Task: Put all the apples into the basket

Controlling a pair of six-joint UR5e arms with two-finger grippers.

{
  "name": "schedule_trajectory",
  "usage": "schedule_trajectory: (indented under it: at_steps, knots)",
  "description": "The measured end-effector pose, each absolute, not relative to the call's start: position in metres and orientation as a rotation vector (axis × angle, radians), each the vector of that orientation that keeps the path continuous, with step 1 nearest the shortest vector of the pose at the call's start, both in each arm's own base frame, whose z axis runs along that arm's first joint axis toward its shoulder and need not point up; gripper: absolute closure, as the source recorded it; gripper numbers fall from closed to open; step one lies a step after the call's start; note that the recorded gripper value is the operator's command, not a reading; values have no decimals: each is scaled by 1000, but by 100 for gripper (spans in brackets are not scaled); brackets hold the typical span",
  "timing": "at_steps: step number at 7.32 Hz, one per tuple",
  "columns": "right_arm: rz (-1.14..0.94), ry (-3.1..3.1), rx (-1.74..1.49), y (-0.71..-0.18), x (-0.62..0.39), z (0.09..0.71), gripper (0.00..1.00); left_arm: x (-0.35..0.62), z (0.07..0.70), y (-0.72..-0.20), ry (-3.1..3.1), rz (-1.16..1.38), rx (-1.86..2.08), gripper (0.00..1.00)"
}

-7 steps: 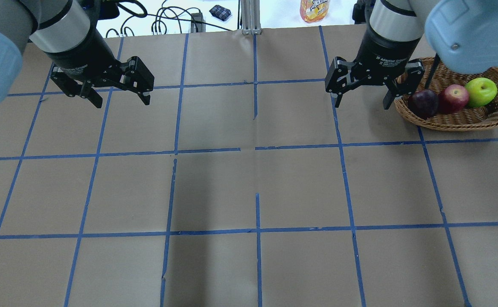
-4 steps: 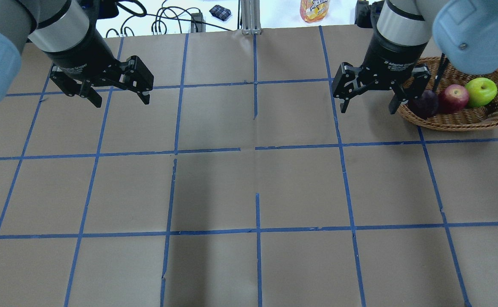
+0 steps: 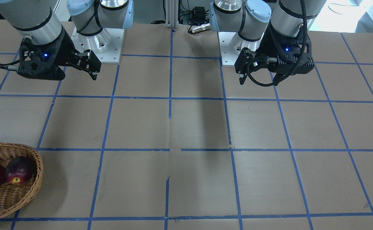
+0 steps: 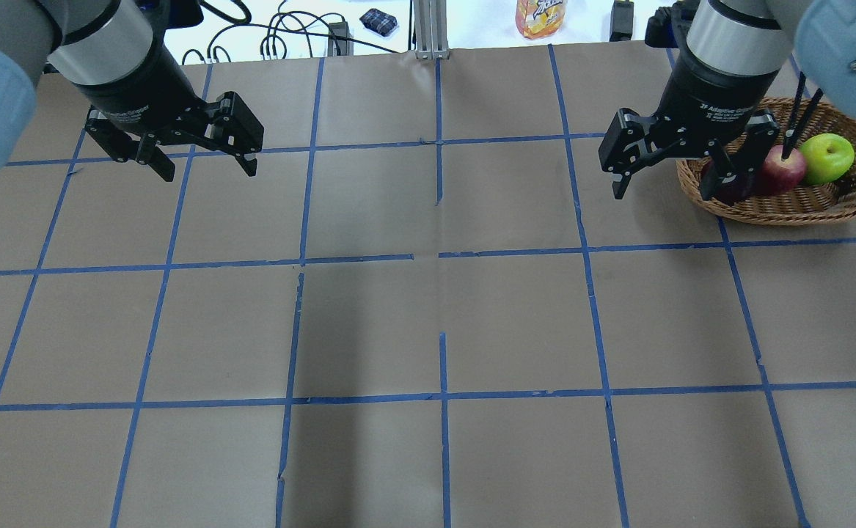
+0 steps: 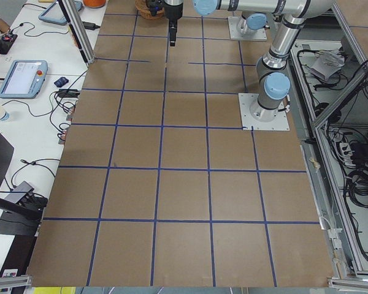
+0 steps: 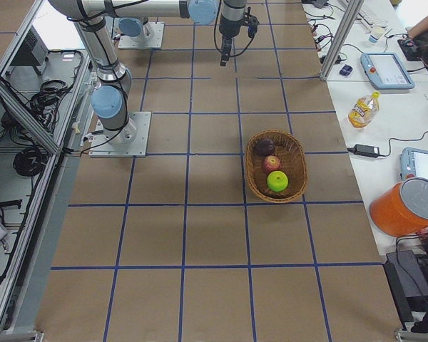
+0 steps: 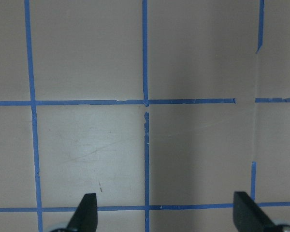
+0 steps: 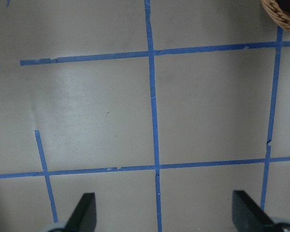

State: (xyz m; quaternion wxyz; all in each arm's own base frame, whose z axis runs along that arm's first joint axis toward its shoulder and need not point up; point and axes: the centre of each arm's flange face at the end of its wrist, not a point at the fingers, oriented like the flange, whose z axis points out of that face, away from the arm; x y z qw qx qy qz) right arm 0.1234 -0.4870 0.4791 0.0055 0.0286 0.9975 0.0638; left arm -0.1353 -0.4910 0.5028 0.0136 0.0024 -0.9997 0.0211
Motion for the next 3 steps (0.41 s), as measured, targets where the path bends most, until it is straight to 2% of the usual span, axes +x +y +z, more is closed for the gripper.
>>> schedule_trajectory:
  at_steps: [3]
  knots:
    - [192, 3124, 93, -487, 121, 480, 0, -136, 502, -489, -3114, 63, 6, 0]
